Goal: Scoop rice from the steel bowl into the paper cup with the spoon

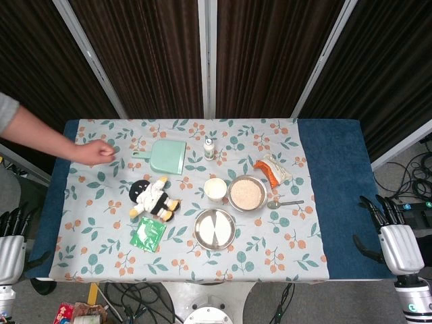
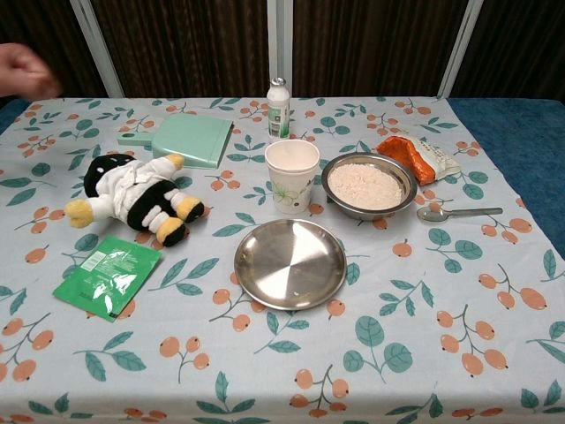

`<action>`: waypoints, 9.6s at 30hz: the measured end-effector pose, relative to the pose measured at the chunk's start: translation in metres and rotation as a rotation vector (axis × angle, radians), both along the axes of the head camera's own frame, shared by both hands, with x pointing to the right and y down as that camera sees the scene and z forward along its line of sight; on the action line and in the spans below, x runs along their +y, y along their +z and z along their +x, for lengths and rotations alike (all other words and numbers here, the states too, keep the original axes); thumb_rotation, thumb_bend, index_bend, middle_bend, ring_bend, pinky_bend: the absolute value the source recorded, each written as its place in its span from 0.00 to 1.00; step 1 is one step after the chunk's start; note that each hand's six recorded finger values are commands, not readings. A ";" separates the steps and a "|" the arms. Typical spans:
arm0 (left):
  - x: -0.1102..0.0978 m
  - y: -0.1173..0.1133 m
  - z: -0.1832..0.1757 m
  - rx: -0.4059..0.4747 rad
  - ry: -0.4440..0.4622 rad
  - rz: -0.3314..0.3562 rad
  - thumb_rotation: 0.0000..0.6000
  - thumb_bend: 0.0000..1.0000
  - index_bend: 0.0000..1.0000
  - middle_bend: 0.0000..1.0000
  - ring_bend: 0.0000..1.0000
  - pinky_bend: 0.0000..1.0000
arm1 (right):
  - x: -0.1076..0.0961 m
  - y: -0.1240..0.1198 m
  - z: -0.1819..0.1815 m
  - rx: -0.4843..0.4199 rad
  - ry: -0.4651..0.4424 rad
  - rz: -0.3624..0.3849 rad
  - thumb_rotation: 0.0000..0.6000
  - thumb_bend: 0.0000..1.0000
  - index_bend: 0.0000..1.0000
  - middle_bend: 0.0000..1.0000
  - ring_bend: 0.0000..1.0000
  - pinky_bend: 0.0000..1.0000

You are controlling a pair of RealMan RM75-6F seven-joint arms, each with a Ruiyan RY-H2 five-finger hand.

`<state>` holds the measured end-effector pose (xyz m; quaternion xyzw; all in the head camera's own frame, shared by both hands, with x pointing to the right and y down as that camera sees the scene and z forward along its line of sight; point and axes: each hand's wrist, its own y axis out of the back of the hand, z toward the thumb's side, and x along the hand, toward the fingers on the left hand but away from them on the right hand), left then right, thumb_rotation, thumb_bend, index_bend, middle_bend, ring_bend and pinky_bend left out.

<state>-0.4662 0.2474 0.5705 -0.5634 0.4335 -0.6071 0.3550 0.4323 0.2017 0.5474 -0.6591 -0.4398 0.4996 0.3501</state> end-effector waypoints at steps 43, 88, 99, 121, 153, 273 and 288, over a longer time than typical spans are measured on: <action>0.002 0.013 -0.001 -0.016 -0.012 -0.058 1.00 0.07 0.18 0.12 0.06 0.04 | -0.080 0.179 -0.096 0.268 -0.302 -0.247 1.00 0.22 0.48 0.38 0.09 0.07; 0.003 0.019 -0.005 -0.020 -0.020 -0.067 1.00 0.07 0.18 0.12 0.06 0.04 | -0.085 0.221 -0.109 0.298 -0.300 -0.298 1.00 0.26 0.49 0.51 0.18 0.07; 0.005 0.019 -0.006 -0.017 -0.025 -0.067 1.00 0.07 0.18 0.12 0.06 0.04 | -0.086 0.225 -0.111 0.305 -0.304 -0.315 1.00 0.28 0.52 0.53 0.19 0.07; 0.006 0.013 -0.009 -0.018 -0.028 -0.040 1.00 0.07 0.18 0.12 0.06 0.04 | -0.101 0.188 -0.097 0.339 -0.358 -0.274 1.00 0.33 0.62 0.60 0.24 0.07; 0.007 0.016 -0.009 -0.009 -0.019 -0.028 1.00 0.07 0.18 0.12 0.06 0.04 | -0.157 0.185 -0.238 0.709 -0.780 -0.308 1.00 0.35 0.64 0.61 0.24 0.00; 0.020 0.010 -0.021 -0.018 -0.064 -0.006 1.00 0.07 0.18 0.12 0.06 0.04 | -0.159 0.121 -0.343 0.808 -1.017 0.308 1.00 0.35 0.65 0.61 0.27 0.00; 0.017 0.003 -0.015 -0.023 -0.042 0.008 1.00 0.07 0.18 0.12 0.06 0.04 | -0.102 0.117 -0.312 0.246 -0.819 0.029 1.00 0.33 0.64 0.61 0.25 0.00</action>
